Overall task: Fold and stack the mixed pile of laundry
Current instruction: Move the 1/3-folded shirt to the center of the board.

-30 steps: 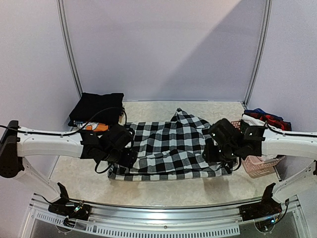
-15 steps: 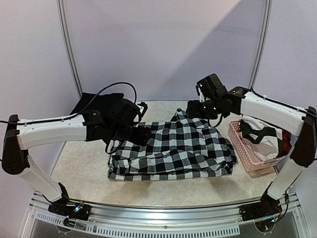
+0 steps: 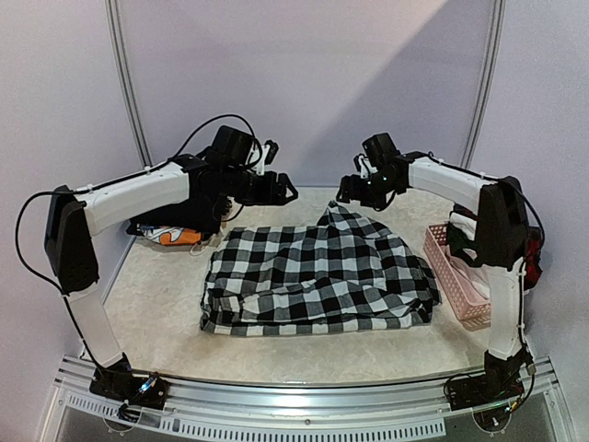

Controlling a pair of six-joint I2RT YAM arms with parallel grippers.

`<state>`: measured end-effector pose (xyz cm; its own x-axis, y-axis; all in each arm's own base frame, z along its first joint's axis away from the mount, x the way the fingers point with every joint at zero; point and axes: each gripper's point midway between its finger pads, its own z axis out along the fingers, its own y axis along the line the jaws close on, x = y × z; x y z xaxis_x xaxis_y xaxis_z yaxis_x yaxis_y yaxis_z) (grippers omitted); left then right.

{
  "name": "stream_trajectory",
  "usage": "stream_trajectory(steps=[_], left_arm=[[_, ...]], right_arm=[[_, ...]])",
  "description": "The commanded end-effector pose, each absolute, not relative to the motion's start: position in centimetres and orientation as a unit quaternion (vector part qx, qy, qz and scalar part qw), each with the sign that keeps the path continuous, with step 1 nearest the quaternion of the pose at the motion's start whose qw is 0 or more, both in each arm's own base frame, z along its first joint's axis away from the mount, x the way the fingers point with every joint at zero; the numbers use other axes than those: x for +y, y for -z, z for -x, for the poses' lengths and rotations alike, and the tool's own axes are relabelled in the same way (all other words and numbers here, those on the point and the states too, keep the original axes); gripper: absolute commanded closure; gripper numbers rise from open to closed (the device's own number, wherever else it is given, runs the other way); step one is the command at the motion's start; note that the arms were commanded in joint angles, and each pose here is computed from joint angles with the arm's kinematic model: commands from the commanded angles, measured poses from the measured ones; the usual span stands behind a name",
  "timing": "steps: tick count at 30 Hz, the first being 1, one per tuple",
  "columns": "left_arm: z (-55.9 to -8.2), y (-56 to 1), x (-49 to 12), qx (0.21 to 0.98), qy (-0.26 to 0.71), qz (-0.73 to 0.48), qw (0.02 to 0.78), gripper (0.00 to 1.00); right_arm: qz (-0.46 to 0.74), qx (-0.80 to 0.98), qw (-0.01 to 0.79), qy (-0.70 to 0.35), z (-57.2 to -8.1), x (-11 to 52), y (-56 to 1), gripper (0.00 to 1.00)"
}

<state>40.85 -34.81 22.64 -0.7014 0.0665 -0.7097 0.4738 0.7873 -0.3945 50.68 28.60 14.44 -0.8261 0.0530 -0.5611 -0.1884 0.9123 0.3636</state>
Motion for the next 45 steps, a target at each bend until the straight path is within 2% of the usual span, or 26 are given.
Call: stream_trajectory(steps=[1, 5, 8, 16, 24, 30, 36, 40, 45], left_arm=[[-39.2, -20.8, -35.8, 0.877, 0.324, -0.163, 0.315, 0.27], [-38.3, -19.2, -35.2, 0.881, 0.319, -0.161, 0.309, 0.28], [-38.2, -17.9, -32.9, 0.898, 0.266, -0.149, 0.318, 0.31], [-36.4, -10.3, -27.7, 0.937, 0.170, -0.129, 0.277, 0.30], [-33.6, -2.3, -26.0, 0.960, 0.152, -0.106, 0.212, 0.31], [-29.3, 1.6, -24.3, 0.973, 0.134, -0.091, 0.162, 0.33], [-24.6, 1.0, -22.5, 0.978, 0.087, -0.103, 0.160, 0.33], [-21.6, -0.4, -21.4, 0.978, 0.060, -0.119, 0.159, 0.33], [-22.9, -6.0, -21.2, 0.960, 0.065, -0.119, 0.244, 0.32]], right_arm=[[0.056, 0.934, 0.259, -0.238, -52.6, 30.4, -12.2, 0.20], [0.060, 0.940, 0.228, -0.248, -53.6, 31.7, -9.2, 0.23], [0.048, 0.949, 0.201, -0.237, -53.1, 31.4, -6.3, 0.28], [0.029, 0.966, 0.167, -0.194, -49.4, 28.5, -2.1, 0.39], [0.013, 0.971, 0.148, -0.189, -45.3, 26.6, 0.2, 0.44], [0.015, 0.973, 0.135, -0.187, -40.8, 26.5, 1.4, 0.45], [0.013, 0.976, 0.134, -0.169, -35.8, 25.5, 1.8, 0.45], [0.016, 0.975, 0.146, -0.166, -33.3, 25.1, 0.1, 0.45], [0.034, 0.963, 0.189, -0.190, -33.0, 25.6, -5.2, 0.41]])
